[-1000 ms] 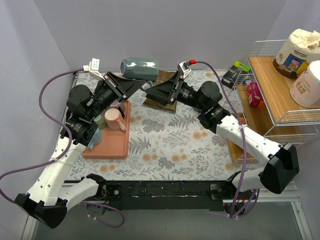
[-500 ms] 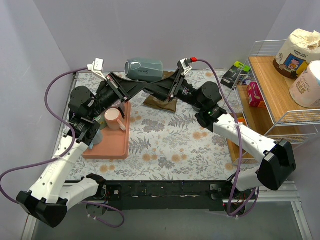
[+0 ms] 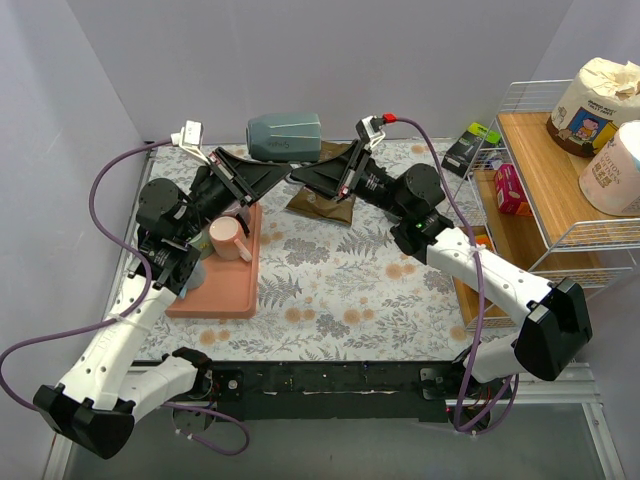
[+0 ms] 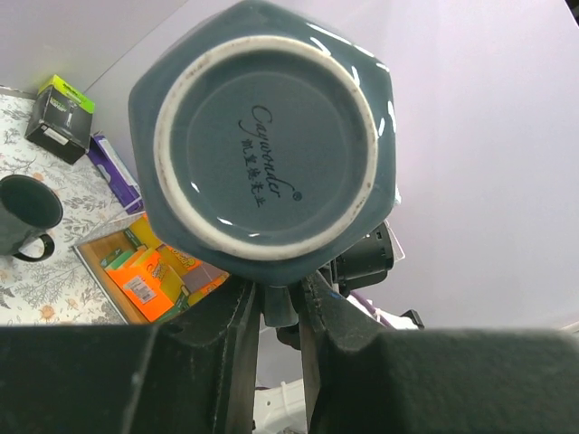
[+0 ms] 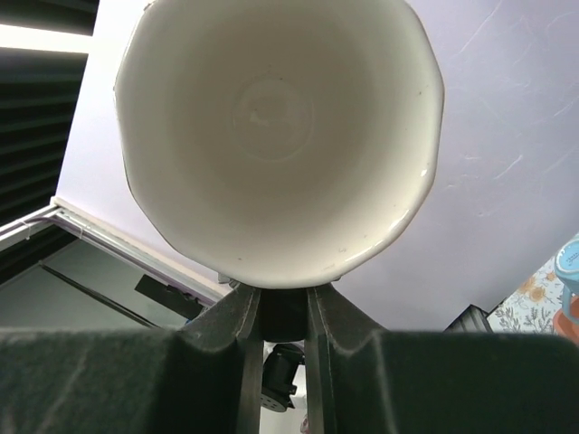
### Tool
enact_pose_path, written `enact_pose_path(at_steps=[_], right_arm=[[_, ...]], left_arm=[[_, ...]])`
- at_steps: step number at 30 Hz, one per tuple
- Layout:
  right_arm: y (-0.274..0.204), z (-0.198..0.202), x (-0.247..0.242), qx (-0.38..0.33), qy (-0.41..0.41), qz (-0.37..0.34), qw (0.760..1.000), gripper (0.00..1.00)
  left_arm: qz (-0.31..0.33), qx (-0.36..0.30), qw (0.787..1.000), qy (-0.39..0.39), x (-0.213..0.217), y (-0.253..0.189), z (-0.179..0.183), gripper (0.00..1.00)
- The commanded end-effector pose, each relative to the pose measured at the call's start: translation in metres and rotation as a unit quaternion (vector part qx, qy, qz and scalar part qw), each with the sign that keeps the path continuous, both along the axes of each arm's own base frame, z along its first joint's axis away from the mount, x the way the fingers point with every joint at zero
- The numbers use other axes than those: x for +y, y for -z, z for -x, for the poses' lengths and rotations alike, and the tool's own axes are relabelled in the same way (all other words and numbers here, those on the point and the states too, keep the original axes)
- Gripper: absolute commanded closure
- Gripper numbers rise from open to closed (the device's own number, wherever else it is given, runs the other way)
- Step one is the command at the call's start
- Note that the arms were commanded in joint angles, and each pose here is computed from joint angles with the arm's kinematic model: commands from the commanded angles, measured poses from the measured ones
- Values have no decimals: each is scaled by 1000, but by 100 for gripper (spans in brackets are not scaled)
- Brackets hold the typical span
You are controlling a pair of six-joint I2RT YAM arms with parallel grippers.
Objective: Turn the mug right side up
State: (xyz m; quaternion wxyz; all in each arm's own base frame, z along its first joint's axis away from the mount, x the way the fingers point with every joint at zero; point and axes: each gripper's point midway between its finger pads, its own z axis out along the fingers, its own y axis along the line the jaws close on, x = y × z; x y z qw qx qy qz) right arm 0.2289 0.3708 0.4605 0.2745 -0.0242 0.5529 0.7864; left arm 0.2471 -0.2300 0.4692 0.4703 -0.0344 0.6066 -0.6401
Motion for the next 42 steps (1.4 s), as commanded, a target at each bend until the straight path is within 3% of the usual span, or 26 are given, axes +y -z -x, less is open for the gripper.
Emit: enact_pose_path(at_steps=[1,4,5,7,8,15,19,23,27,30,35,42], right_arm=[[-23,2,-5,-31,18,-15,999,99],[-19,1,-5,-28,23,-6,999,99],[-18,0,-5,-28,27,-5,999,99],[-14,-2,-5,-28,33,5,999,99],[-13,-2,-6,-28,38,7,999,99],[21,-18,-13,-13,95,79,992,99],[52,-33,-28,-7,143,144,979,99],[80,-58,-61,-19,228,240,943,99],[134,-73,-103,-30,297,396,868,99],[164,-76,-134,-21,338,466,818,99],[207,-76,-165,-29,361,538,761,99],[245,-90,-179,-43,373,597,709,99]], left_arm=[[-6,-57,998,-1,4,-14,13,97],[-10,-52,999,-8,5,-10,11,82],[-12,-50,999,-10,5,-8,10,64],[-17,-41,999,-20,7,-4,7,58],[-22,-41,999,-26,8,-3,6,41],[-61,18,993,-97,27,31,-7,2],[-99,77,981,-150,43,63,-17,2],[-143,154,944,-254,80,102,-32,2],[-186,218,903,-321,109,133,-31,2],[-198,237,888,-342,118,141,-31,2],[-201,260,881,-340,116,154,-32,2],[-214,281,877,-326,111,168,-33,2]])
